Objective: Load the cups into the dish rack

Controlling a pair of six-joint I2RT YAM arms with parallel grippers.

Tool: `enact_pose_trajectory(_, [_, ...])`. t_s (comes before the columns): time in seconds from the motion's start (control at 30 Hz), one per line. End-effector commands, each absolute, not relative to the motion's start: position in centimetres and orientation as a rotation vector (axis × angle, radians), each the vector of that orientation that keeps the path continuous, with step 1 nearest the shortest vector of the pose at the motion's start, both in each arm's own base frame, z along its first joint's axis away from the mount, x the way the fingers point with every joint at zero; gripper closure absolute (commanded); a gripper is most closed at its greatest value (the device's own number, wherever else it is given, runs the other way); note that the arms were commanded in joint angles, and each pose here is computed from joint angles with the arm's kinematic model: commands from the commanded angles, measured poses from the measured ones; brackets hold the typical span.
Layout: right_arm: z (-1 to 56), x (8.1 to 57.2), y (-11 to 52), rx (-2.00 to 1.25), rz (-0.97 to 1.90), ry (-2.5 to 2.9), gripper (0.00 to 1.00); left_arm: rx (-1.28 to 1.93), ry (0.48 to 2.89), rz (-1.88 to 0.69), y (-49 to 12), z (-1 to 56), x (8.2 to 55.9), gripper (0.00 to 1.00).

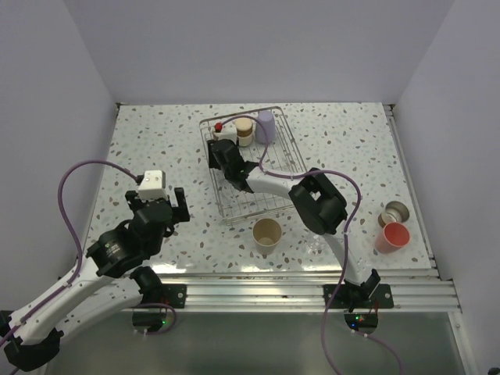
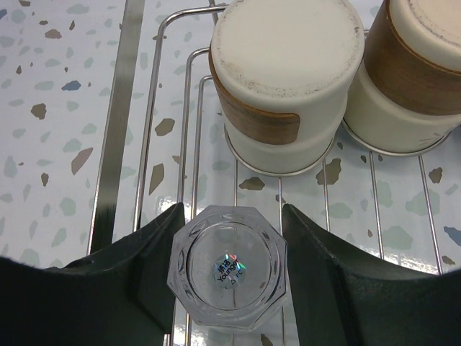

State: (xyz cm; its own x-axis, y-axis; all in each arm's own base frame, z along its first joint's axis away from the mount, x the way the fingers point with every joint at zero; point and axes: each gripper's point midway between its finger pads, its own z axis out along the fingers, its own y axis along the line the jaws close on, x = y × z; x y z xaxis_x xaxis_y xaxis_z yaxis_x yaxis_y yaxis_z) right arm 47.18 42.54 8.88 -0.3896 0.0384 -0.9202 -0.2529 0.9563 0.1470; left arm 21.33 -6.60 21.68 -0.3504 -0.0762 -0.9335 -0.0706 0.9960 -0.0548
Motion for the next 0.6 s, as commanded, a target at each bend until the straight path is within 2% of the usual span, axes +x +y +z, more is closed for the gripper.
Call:
enact_pose_trajectory(0.0, [9.9, 47.3, 42.7, -0.148, 0.308, 1.941, 0.46, -0.130, 1.904, -0.031, -6.8, 22.2, 21.7, 0.06])
enact_pose_trajectory(0.17, [11.5, 47.1, 42.6, -0.139, 0.322, 1.920, 0.30, -0.132, 1.902, -0.028, -6.8, 22.2, 21.7, 0.06])
enact_pose_trajectory(0.57, [16.3, 46.1, 42.1, -0.131, 0.370, 1.852, 0.11, -0.129, 1.910, -0.011, -6.8, 22.0, 21.8, 0.06])
